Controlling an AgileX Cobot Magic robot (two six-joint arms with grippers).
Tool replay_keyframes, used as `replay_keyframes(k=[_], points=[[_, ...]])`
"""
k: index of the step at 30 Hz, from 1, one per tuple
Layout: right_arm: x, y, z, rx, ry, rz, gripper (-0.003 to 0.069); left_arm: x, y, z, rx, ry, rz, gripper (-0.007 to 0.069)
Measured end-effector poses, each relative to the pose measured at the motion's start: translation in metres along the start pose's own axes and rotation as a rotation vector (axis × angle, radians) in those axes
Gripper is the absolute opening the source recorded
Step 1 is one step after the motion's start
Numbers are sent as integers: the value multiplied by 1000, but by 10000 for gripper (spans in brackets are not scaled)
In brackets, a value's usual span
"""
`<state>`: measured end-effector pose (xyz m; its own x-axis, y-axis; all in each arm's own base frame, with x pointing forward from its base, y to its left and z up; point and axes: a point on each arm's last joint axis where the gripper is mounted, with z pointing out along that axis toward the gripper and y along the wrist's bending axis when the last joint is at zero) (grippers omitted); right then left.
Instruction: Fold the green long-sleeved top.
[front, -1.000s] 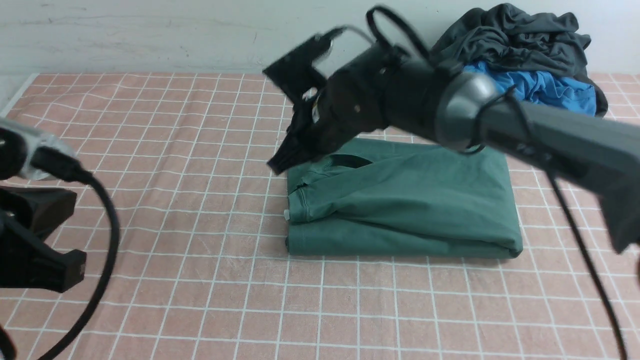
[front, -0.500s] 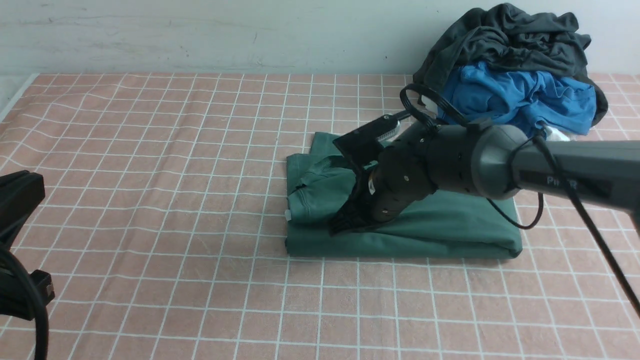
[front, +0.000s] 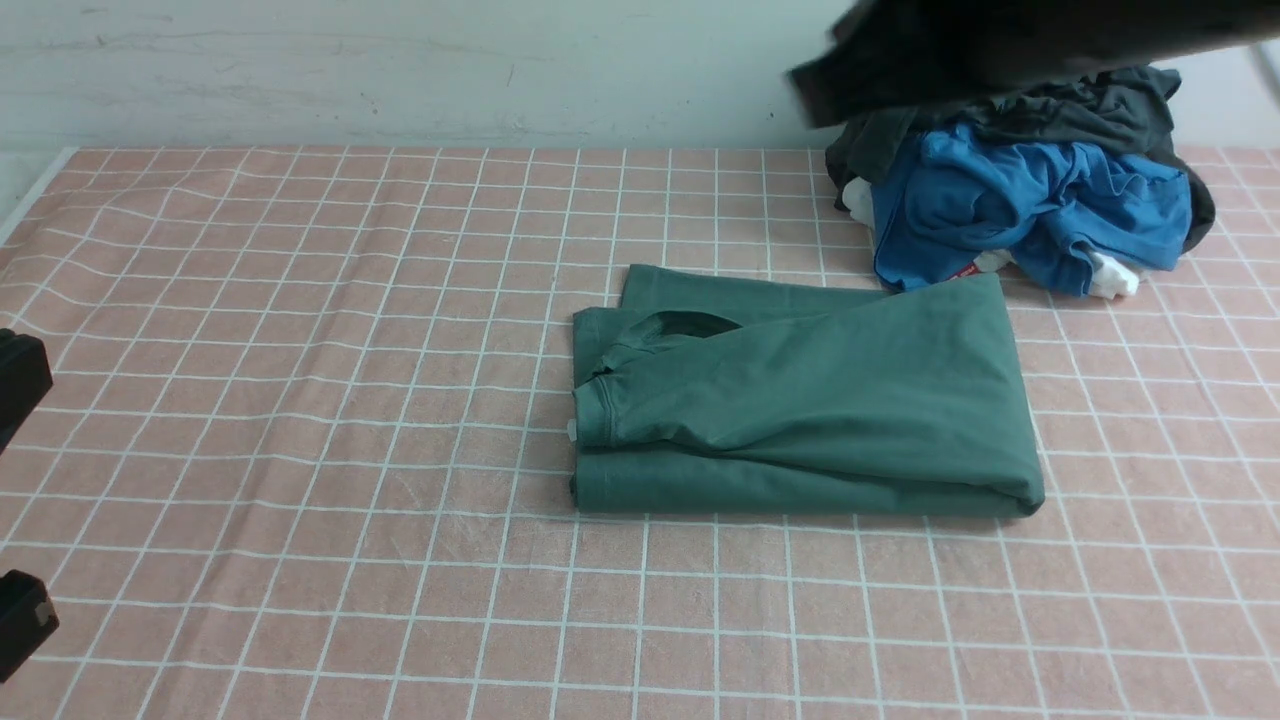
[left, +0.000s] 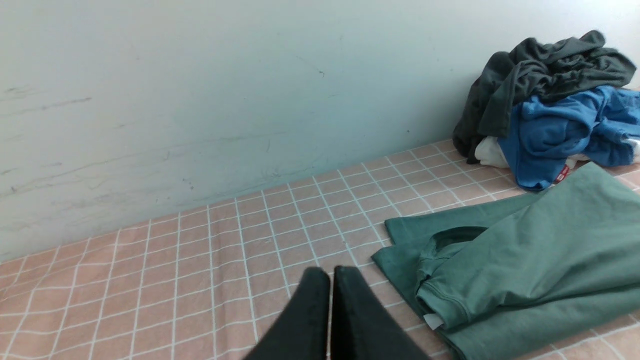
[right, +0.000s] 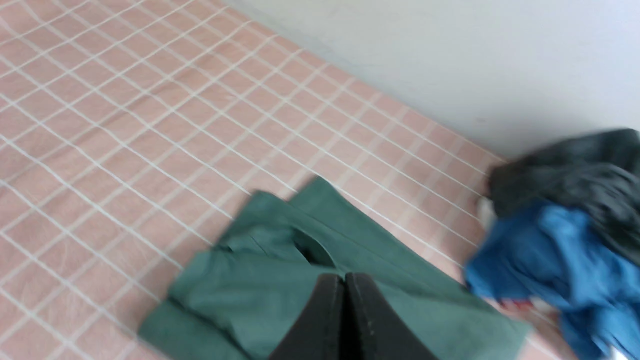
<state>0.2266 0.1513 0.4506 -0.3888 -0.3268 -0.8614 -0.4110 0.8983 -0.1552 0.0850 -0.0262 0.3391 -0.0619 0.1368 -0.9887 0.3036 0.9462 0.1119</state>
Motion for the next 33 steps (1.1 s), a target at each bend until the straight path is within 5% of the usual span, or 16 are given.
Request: replay_keyframes(k=[3, 6, 14, 24, 33], points=[[28, -12, -34, 18, 6, 3, -14, 0, -1, -1, 14, 4, 1, -3], [99, -21, -69, 1, -16, 64, -14, 2, -2, -1, 19, 21, 4, -3], [245, -8, -64, -126, -157, 203, -14, 2, -2, -1, 18, 21, 6, -3], [269, 0, -71, -241, -379, 239, -14, 2, -2, -1, 18, 21, 6, -3], [290, -5, -61, -147, -245, 174, -14, 2, -2, -1, 18, 21, 6, -3]])
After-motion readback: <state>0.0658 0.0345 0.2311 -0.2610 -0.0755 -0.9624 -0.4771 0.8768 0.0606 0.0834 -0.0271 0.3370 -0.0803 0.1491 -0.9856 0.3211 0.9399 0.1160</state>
